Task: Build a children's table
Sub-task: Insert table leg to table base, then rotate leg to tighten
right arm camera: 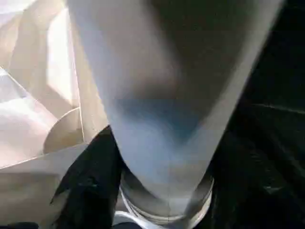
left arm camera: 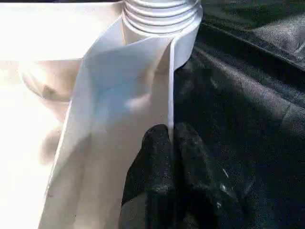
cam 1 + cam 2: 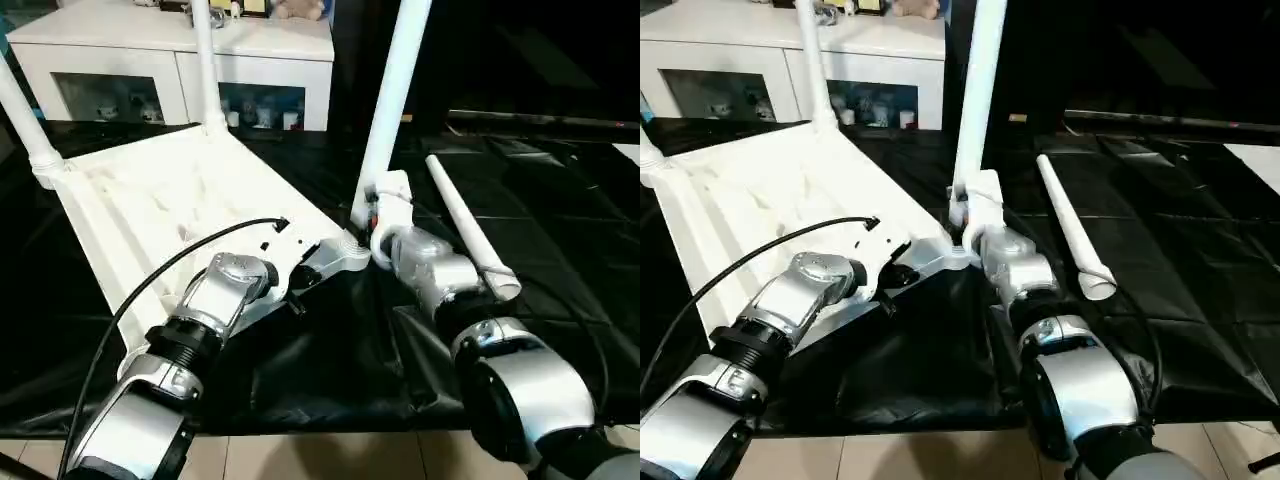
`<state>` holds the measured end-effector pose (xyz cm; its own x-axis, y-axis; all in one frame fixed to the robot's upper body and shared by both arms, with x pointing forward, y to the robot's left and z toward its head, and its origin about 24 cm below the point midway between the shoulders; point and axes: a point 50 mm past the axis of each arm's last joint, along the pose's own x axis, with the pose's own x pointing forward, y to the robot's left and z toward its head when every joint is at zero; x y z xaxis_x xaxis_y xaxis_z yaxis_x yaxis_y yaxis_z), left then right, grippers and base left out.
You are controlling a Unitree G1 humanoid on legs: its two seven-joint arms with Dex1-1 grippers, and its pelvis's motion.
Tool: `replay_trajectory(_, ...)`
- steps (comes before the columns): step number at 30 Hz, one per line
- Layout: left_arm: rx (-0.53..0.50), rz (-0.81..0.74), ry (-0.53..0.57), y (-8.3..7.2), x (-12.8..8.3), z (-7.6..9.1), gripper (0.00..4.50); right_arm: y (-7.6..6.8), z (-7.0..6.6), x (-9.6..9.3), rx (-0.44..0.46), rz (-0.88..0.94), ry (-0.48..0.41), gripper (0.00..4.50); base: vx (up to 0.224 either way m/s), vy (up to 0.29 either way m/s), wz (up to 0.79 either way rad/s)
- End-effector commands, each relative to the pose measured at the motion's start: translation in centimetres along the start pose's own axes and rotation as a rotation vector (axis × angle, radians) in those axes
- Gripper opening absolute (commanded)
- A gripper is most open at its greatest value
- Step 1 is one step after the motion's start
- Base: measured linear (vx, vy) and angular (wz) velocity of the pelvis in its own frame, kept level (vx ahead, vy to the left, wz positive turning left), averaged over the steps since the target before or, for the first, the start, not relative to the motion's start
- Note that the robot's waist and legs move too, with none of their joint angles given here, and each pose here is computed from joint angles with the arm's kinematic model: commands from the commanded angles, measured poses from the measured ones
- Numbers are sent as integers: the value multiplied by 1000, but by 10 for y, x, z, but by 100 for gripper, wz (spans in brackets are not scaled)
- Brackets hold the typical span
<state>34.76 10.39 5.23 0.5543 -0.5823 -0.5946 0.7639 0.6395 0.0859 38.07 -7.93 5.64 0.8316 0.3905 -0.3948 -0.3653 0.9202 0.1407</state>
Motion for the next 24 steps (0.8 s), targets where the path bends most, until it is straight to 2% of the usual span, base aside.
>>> replay_trajectory(1, 43, 24, -72, 3, -5, 20, 0, 6, -38, 0, 61, 38, 156, 301, 0, 0, 0)
replay_trajectory(4, 48, 22, -73, 4, -6, 19, 0, 7, -31, 0, 65, 53, 130, 315, 0, 0, 0)
replay_trajectory(5, 49, 22, -74, 4, -6, 19, 0, 7, -29, 0, 67, 55, 124, 342, 0, 0, 0)
replay_trajectory(8, 57, 20, -77, 5, -8, 19, 0, 7, -25, 1, 64, 67, 104, 354, 0, 0, 0)
replay_trajectory(9, 58, 19, -77, 5, -8, 20, 0, 7, -24, 1, 63, 70, 101, 372, 0, 0, 0)
replay_trajectory(13, 87, -9, -93, 4, -11, 20, 0, 5, -10, -1, 51, 159, 25, 394, 0, 0, 0)
replay_trajectory(15, 102, -32, -105, 3, -13, 19, 0, 2, -6, -3, 55, 184, 2, 427, 0, 0, 0)
replay_trajectory(19, 130, -79, -134, 1, -18, 18, 0, -8, 3, -10, 15, 249, -49, 447, 0, 0, 0)
replay_trajectory(22, 161, -143, -142, -1, -27, 14, 0, -20, 10, -26, -105, 376, -91, 447, 0, 0, 0)
replay_trajectory(24, 180, -176, -157, -1, -31, 12, 0, -25, 12, -35, -129, 439, -100, 447, 0, 0, 0)
